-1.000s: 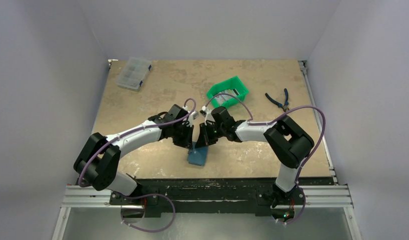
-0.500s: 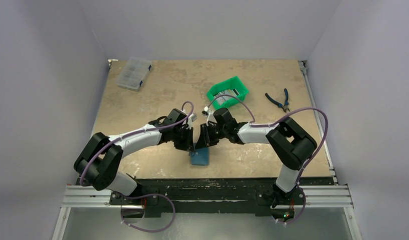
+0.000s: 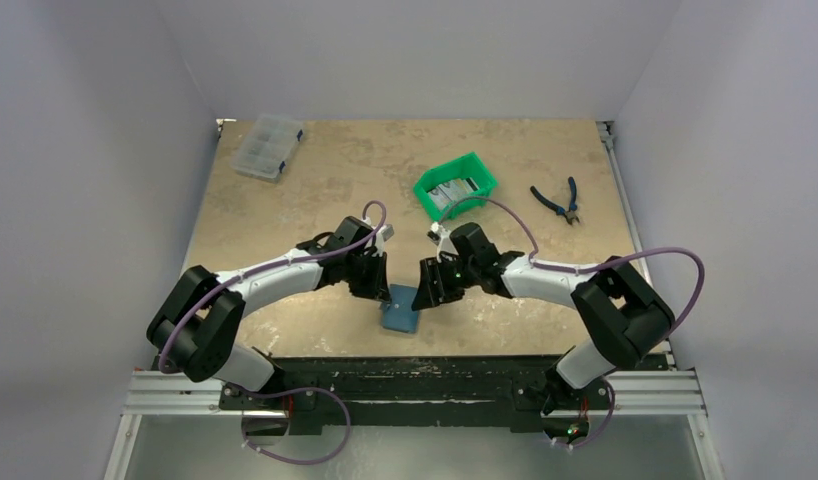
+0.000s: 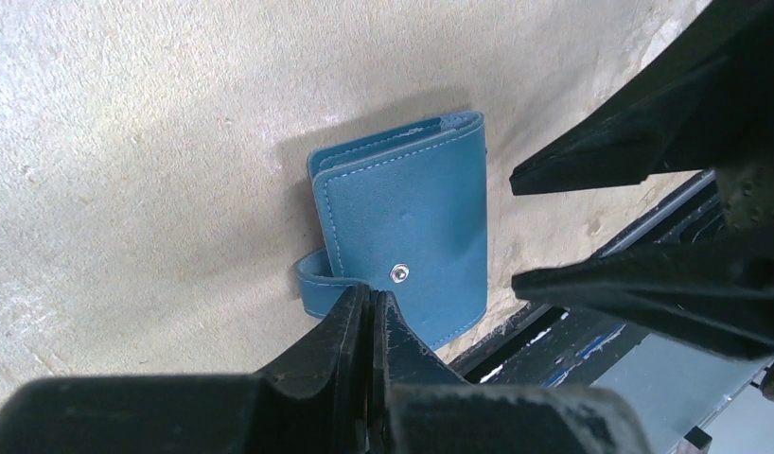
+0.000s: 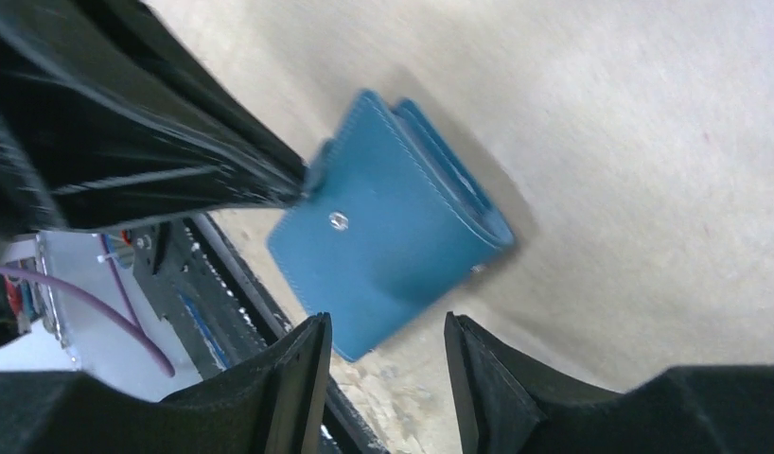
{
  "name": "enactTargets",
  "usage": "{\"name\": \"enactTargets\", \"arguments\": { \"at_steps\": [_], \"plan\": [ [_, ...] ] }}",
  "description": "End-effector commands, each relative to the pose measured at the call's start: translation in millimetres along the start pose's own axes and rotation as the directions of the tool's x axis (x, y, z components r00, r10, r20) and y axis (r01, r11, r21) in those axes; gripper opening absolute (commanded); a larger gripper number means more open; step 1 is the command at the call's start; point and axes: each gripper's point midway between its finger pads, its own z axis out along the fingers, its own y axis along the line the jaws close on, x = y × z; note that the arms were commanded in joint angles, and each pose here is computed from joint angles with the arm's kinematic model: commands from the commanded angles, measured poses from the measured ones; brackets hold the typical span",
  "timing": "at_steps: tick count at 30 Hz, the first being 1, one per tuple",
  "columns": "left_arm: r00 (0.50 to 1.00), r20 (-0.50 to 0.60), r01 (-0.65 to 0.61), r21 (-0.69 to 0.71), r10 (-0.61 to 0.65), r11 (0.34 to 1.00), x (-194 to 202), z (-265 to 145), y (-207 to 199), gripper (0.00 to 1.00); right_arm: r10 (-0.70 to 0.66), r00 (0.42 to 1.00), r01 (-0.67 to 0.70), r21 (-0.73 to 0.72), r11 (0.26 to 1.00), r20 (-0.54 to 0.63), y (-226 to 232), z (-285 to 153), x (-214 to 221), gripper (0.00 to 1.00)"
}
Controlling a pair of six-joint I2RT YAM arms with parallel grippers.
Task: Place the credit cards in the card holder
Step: Close the card holder at the center of the board.
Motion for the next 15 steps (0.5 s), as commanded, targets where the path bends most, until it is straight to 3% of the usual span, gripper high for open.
{"name": "enactTargets", "arguments": {
  "at_steps": [1,7,15],
  "plan": [
    [0.999,0.045,-0.008,0.051,0.006,0.999,-11.7,-6.3,-17.4,0.0,0.076,0.997,-0.076,-0.01,0.997,0.012,-6.5,1.0,11.6,0.55],
    [0.999,0.048,0.0,0.058,-0.003,0.998,-12.3,-4.1,-22.9,0.0,0.12,0.989,-0.116,-0.052,0.992,0.092,1.0,7.6,-3.1,0.53],
    [0.997,0.073,0.017,0.034,-0.02,0.999,-19.6,-2.0,-27.4,0.0,0.121,0.989,-0.118,-0.047,0.992,0.081,6.0,22.7,-4.6,0.43]
  ]
}}
